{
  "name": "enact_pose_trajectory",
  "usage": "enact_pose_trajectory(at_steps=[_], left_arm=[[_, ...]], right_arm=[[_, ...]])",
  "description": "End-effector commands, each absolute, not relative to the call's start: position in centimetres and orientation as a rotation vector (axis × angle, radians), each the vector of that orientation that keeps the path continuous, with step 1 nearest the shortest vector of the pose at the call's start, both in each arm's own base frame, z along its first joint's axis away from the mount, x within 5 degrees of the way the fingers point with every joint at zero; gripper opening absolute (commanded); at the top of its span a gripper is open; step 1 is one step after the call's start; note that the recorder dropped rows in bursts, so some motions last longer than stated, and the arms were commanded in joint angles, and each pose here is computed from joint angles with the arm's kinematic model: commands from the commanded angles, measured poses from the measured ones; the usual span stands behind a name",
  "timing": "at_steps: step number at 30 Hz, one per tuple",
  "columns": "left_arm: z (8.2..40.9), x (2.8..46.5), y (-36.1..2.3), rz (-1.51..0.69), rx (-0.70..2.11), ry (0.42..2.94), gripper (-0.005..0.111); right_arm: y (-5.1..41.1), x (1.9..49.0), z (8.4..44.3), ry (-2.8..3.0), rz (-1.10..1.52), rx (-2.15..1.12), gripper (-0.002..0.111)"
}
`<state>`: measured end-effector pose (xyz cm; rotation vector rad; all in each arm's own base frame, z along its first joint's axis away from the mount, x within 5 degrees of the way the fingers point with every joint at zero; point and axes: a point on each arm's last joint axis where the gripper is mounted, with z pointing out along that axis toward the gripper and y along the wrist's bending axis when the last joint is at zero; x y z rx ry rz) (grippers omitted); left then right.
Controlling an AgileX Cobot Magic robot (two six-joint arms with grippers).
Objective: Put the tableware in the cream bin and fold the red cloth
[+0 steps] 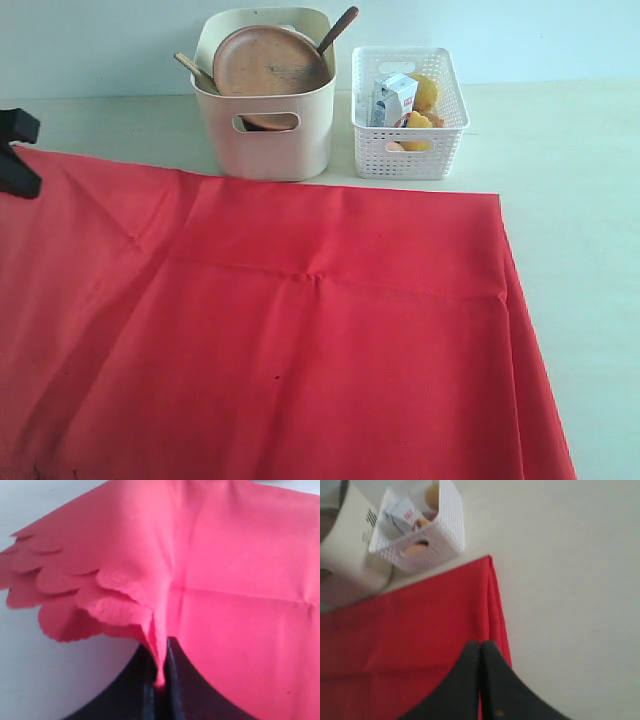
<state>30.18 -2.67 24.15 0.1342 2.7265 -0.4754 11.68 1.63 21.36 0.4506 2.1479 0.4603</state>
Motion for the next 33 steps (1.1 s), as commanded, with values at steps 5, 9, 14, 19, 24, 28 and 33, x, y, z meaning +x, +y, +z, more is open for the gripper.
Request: enact_pose_trajectory(at_steps=[5,9,14,19,24,28,33], left_arm=[[27.3,29.0,-12.5,-0.604,0.378,2.647,0.0],[27.6,28.1,-17.7,-0.653,0.509,2.612,0.0],[26.4,27.7,-24.5,-0.728,0.623,2.647,0.0],[25.6,26.3,-30.7,-0.792,0.744,2.655,0.0],[25.2,26.3,-35.4,-0.849,0.77,2.666,0.0],[25.6,27.0,-37.7,-0.899,0.763,2.68,0.0],[24.8,27.5,-39.0,-0.887,0.796,2.667,0.007]], right_arm=[[3.8,14.6,18.1,2.447,0.611,0.194,0.0],[4.1,15.8,15.6,2.576,0.639,0.183,0.0],[4.5,16.5,13.7,2.638,0.688,0.113,0.0],[4.5,16.6,13.0,2.672,0.675,0.122,0.0],[4.4,16.6,13.0,2.672,0.669,0.121,0.0],[4.4,16.7,13.0,2.672,0.665,0.122,0.0],[4.4,16.7,13.0,2.671,0.661,0.126,0.0]])
